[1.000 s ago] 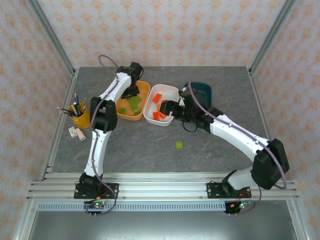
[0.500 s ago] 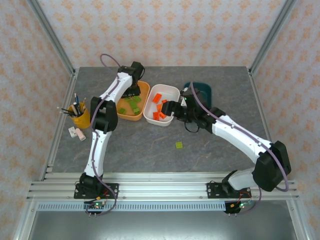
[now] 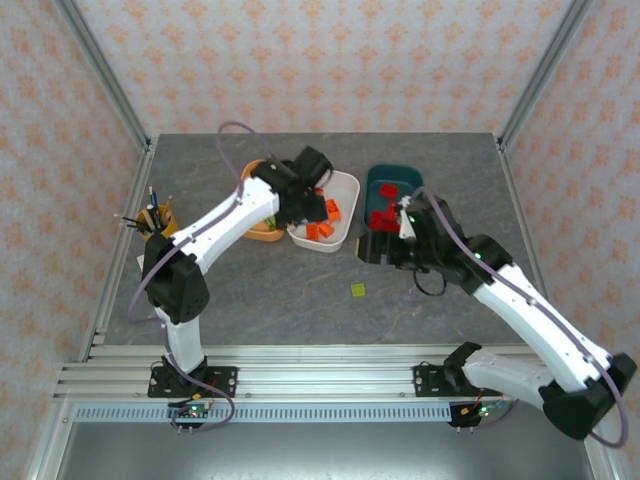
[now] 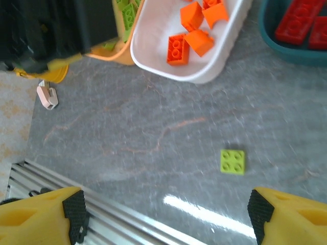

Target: Sort the legos into containers by color

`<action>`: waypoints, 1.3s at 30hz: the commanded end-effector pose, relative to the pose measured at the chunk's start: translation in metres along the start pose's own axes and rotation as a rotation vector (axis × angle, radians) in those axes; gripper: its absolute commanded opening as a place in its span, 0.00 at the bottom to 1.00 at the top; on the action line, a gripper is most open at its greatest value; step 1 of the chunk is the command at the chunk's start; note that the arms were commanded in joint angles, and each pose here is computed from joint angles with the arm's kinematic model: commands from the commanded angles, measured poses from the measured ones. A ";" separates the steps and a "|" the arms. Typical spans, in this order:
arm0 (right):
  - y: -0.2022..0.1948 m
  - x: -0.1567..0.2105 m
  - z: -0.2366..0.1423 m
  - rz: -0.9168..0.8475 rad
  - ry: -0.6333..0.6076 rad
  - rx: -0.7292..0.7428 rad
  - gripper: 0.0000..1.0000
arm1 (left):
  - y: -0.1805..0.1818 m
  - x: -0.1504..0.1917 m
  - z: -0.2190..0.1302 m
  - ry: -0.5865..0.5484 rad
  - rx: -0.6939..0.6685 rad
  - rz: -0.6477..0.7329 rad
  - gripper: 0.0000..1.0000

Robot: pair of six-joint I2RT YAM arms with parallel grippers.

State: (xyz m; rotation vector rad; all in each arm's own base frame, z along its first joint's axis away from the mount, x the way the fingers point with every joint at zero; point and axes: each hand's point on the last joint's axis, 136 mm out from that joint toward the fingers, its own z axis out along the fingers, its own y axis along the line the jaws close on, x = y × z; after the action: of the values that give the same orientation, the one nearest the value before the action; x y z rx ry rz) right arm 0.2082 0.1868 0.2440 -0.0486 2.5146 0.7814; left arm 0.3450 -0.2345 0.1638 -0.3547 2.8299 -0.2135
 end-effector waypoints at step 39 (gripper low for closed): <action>-0.095 0.119 -0.015 0.322 0.164 0.208 0.80 | -0.081 0.154 0.121 0.278 -0.105 0.135 0.48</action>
State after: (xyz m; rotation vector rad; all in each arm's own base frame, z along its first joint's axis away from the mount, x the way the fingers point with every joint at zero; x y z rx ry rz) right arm 0.1138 0.1141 0.1483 0.3700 2.7944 0.6528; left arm 0.2538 -0.3720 0.0232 -0.1768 3.1387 -0.1605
